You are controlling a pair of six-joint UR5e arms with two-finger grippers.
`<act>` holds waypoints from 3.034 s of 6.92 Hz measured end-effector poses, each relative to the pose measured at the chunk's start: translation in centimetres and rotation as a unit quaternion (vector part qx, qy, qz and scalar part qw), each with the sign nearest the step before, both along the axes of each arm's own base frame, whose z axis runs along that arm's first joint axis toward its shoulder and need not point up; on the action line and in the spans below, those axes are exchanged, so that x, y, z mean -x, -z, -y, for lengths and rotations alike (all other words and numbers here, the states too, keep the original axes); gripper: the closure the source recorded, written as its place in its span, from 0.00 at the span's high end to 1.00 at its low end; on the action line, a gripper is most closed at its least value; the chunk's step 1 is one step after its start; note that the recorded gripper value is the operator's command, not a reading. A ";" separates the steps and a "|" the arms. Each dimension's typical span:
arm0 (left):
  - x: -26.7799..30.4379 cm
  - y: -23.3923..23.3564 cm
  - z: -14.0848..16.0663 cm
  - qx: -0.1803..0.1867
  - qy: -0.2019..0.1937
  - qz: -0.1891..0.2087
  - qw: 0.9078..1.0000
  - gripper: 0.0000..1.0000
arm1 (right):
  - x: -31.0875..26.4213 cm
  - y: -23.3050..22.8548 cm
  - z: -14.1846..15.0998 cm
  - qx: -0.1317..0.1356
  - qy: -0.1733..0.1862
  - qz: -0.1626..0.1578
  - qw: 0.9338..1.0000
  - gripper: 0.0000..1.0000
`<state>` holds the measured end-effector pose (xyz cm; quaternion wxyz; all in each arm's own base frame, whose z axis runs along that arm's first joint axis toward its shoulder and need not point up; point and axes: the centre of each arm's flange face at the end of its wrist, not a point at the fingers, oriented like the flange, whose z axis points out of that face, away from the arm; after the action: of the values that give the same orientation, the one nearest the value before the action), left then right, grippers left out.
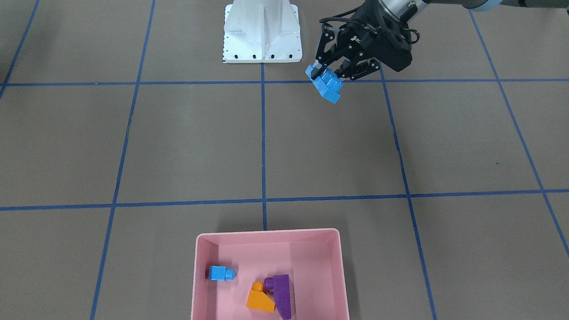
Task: Put all blocks into box
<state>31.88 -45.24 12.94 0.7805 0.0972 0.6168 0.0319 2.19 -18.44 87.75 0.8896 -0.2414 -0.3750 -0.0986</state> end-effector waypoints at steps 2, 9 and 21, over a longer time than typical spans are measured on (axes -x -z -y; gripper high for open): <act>-1.4 1.2 1.6 0.005 0.009 0.001 1.000 0.00 | -0.1 1.6 0.2 -0.025 0.010 0.006 1.000 0.00; -9.7 5.6 12.3 0.073 0.116 -0.025 0.990 0.00 | -6.3 21.0 15.7 -0.176 -0.057 -0.112 0.976 0.00; -17.8 -1.2 23.8 0.207 0.335 -0.032 0.919 1.00 | 9.5 53.6 43.9 -0.324 -0.207 -0.040 0.922 0.00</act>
<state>49.72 -69.00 14.10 0.7278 0.1347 0.5660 -0.3629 -7.36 -62.36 34.12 0.9340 0.1395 -0.3282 -0.0189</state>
